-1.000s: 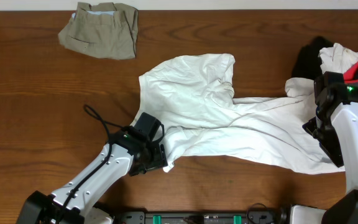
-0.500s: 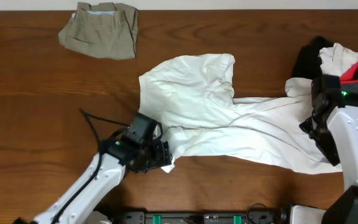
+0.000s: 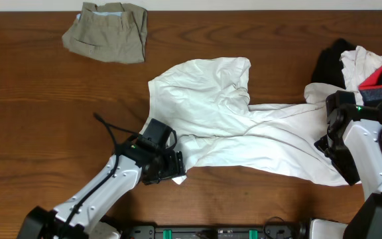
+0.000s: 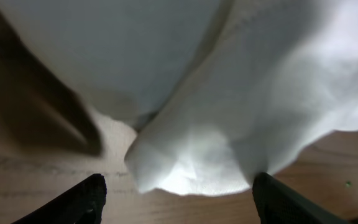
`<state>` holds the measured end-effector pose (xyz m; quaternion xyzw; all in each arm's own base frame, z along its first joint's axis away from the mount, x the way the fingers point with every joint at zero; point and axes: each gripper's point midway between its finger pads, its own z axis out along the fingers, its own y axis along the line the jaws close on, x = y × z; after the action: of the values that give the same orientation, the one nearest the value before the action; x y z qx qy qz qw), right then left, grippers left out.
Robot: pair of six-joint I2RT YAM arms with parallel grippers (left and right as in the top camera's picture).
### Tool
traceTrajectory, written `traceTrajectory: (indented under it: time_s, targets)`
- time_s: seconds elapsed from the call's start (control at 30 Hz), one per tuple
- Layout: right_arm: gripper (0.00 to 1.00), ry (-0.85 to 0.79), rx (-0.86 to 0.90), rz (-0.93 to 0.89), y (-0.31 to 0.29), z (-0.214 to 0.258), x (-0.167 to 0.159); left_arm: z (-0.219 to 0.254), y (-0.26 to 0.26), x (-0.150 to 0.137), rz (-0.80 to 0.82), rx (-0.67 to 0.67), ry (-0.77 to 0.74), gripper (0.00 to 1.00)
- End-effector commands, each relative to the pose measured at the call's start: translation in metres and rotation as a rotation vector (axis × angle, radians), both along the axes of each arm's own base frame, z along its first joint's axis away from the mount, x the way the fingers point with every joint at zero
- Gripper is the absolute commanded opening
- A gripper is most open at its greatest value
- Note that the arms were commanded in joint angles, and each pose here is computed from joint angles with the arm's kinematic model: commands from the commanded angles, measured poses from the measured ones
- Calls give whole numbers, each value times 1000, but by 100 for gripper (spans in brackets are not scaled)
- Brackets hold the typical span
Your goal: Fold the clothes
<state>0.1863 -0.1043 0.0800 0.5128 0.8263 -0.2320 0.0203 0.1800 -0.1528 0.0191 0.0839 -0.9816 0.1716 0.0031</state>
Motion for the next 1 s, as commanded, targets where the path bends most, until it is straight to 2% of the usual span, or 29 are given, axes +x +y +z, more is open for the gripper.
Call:
traceTrajectory:
  time_s: [0.0, 0.27, 0.33, 0.4, 0.47, 0.53, 0.73, 0.97]
  targets:
    - [99, -1, -18, -2, -4, 3, -2, -8, -1, -4, 2, 1, 31, 78]
    - [99, -5, -19, -17, -7, 3, -3, -12, -6, 3, 1, -15, 19, 75]
    - [99, -4, -21, -30, -10, 3, -5, -13, -6, 3, 1, -14, 21, 63]
    - [99, -4, -21, -46, -13, 3, -7, -14, -6, 2, 1, -12, 24, 47]
    - [99, -2, -21, -62, -16, 3, -9, -14, -6, 2, 1, -12, 25, 36]
    - [99, 0, -21, -78, -18, 3, -11, -14, -6, 2, 1, -12, 25, 32]
    - [99, -9, -15, -152, -30, 1, -19, -14, -6, 2, 0, -11, 25, 27]
    - [99, -7, -16, -265, -47, -8, -38, -14, -5, 2, 0, -9, 28, 27]
